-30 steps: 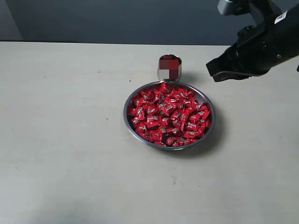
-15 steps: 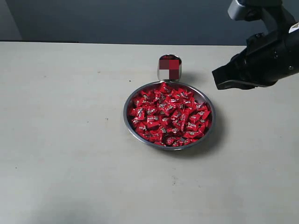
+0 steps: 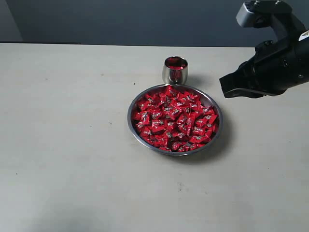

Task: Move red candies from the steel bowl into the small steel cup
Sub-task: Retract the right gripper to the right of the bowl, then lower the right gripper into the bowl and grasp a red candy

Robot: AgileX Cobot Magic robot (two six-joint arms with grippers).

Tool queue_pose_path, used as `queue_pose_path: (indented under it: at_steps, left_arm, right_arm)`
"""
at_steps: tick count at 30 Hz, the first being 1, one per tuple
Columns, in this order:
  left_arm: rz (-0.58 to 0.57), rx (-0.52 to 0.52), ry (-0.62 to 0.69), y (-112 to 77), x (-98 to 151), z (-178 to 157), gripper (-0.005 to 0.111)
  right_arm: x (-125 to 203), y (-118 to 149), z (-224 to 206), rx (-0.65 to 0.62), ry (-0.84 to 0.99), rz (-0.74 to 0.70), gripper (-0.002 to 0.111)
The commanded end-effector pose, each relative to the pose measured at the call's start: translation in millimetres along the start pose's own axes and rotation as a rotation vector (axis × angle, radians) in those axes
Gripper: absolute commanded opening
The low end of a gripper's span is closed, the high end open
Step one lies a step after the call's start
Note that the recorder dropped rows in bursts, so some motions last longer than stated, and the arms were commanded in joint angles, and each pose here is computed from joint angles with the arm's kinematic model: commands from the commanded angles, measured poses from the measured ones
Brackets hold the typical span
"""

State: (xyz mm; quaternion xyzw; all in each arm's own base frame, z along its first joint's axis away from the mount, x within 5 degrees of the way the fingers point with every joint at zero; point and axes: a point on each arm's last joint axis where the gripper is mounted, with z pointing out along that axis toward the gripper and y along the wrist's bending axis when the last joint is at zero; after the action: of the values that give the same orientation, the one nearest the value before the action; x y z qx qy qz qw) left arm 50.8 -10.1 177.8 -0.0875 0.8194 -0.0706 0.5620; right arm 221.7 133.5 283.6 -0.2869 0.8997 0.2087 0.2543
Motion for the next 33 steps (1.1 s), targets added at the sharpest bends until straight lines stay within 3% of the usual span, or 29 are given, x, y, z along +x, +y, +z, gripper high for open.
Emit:
queue_pose_path:
  at_steps: [1, 12, 22, 33]
  left_arm:
    - [-0.002, -0.004, -0.010, 0.2, -0.6, -0.3, 0.000]
    - [-0.002, -0.004, -0.010, 0.2, -0.6, -0.3, 0.000]
    - [-0.002, -0.004, -0.010, 0.2, -0.6, -0.3, 0.000]
    - [-0.002, -0.004, -0.010, 0.2, -0.6, -0.3, 0.000]
  right_arm:
    - [-0.9, -2.0, 0.5, 0.010, -0.021, 0.006, 0.000]
    - [-1.5, -18.5, 40.3, 0.027, 0.041, 0.027, 0.001]
    - [1.9, -32.8, 97.1, -0.044, 0.086, 0.006, 0.043]
    - [-34.2, -52.4, 152.7, -0.094, 0.130, 0.006, 0.043]
